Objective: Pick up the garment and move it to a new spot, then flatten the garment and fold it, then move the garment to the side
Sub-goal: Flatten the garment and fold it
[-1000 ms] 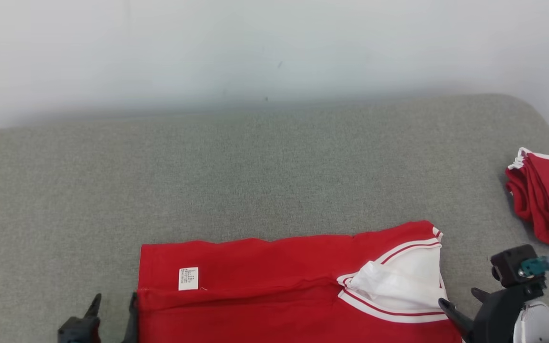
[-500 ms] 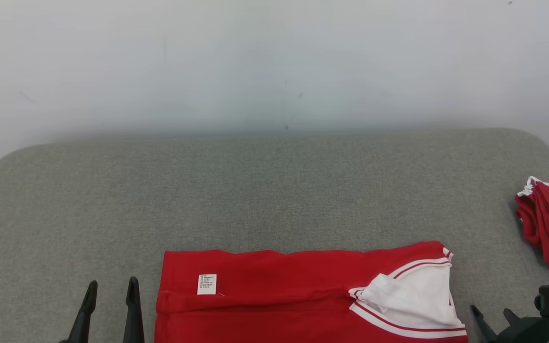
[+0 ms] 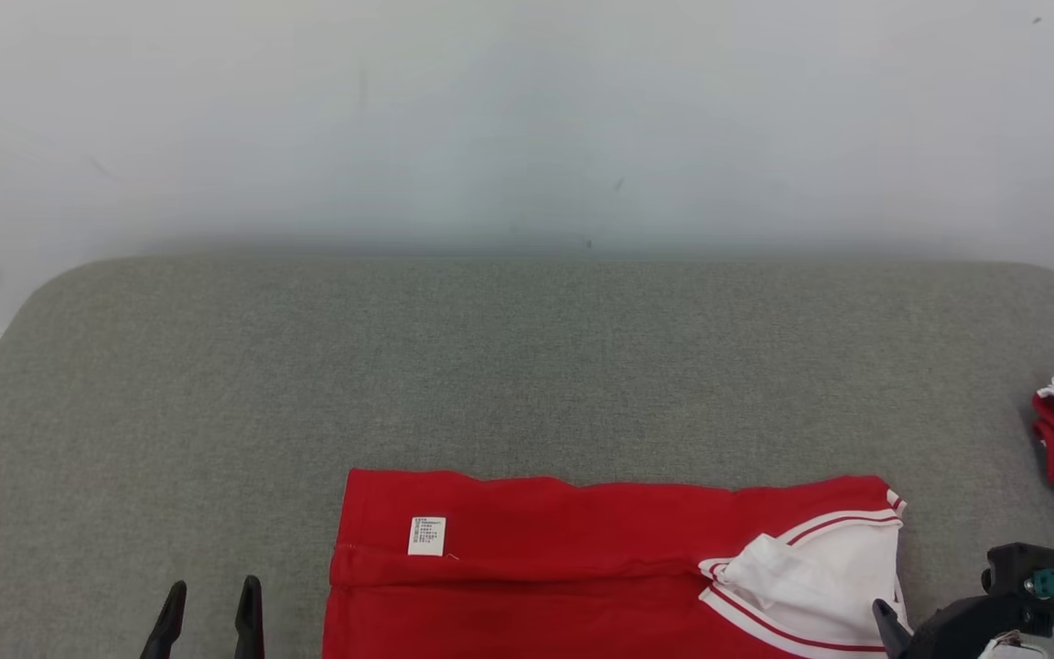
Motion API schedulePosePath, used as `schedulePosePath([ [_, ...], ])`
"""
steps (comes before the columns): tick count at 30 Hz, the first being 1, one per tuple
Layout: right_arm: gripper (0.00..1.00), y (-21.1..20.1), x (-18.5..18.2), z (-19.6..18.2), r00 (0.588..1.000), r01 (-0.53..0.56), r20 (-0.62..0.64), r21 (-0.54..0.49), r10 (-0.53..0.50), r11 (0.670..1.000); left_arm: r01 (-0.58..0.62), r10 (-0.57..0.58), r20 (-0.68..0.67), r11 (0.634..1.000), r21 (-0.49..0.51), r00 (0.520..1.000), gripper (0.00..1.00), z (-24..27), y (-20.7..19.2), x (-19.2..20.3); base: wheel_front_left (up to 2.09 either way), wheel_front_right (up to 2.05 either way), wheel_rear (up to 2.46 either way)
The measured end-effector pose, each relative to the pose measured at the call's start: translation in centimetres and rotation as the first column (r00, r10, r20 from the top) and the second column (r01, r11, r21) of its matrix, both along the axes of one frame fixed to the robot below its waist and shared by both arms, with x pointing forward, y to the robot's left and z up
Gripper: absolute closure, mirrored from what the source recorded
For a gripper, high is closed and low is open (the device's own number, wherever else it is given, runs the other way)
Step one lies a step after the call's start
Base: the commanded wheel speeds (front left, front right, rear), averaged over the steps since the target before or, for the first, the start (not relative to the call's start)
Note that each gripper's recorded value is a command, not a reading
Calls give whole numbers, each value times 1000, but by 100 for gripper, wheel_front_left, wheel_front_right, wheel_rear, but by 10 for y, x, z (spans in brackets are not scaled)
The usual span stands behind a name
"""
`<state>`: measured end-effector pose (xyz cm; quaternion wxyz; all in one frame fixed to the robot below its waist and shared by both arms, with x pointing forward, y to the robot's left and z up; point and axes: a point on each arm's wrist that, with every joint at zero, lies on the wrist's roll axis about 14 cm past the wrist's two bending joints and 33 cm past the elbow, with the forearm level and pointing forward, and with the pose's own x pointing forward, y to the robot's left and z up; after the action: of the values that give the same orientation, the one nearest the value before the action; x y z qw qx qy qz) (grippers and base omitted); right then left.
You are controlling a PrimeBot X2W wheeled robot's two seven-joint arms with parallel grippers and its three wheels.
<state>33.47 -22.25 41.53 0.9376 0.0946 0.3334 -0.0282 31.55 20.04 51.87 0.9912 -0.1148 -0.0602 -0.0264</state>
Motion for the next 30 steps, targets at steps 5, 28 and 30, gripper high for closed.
schedulePosePath([
  [5,0,-13,7,-8,998,-2,-55,-67,-2,998,-23,23,-16,1000,-18,1000,0,-6,3,-4,0,0,0],
  [28,100,13,25,-43,988,-43,-149,-25,39,999,-55,54,-64,998,-14,996,0,-20,11,-7,0,0,0],
  [30,100,9,27,-40,991,-25,-134,-26,21,999,-52,51,-65,999,-16,997,0,-20,10,-7,0,0,0],
])
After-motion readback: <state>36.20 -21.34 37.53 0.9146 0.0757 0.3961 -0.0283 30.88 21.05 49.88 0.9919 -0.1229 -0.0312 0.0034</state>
